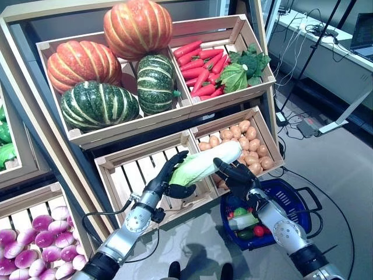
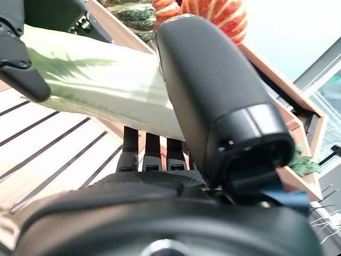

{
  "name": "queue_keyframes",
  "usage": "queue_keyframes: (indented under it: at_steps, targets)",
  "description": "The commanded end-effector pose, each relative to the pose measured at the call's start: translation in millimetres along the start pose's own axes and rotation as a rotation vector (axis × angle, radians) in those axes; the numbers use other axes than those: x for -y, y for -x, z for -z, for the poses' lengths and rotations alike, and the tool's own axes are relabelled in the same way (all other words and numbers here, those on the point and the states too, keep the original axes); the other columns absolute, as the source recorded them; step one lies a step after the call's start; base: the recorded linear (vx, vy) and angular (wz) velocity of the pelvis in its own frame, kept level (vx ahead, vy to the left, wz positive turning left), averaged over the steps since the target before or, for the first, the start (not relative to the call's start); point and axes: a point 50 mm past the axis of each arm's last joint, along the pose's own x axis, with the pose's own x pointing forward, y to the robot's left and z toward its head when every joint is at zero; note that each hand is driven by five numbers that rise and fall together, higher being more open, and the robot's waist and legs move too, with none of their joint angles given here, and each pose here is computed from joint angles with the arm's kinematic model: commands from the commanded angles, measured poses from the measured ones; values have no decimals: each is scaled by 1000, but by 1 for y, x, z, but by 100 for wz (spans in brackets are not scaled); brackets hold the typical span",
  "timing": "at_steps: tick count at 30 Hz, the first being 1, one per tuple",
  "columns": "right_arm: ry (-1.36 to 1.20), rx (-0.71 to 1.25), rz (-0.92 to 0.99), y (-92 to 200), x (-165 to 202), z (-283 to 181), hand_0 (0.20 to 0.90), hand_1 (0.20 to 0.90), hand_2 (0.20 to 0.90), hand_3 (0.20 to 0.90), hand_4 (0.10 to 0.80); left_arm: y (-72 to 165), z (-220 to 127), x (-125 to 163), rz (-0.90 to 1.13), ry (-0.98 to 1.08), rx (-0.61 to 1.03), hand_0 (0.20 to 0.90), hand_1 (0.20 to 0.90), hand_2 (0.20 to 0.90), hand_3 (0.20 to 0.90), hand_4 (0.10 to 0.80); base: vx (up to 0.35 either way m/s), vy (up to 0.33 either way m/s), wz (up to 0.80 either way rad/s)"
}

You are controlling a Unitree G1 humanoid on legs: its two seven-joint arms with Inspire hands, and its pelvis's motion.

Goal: Put vegetables into the basket

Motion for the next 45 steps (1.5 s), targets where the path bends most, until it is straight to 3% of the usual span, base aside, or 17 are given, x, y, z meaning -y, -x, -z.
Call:
queue_keyframes:
  at_steps: [1,16,24,33,45]
  targets:
    - [-174,564,-395,14,-70,-91,300,300,300,300,400,-15,-31,-6,-1,60,174,900,900,900,900,800,4,-17,-4]
    - [-79,1090,53,67,-12,-151,300,300,300,300,400,-7,-24,-20,-77,169,137,900,900,900,900,800,-19,-27,-5]
    - [171,1240,390,95,11,-167,300,300,300,300,400,-4,-29,-29,-120,181,155,900,900,900,900,800,-52,-43,-5]
    - [353,1347,686,107,20,-176,300,300,300,300,400,-4,-63,-51,-190,204,313,900,900,900,900,800,-64,-45,0]
    - [159,1345,713,93,39,-173,300,300,300,300,400,-10,-110,-68,-261,260,557,900,900,900,900,800,-95,-33,2]
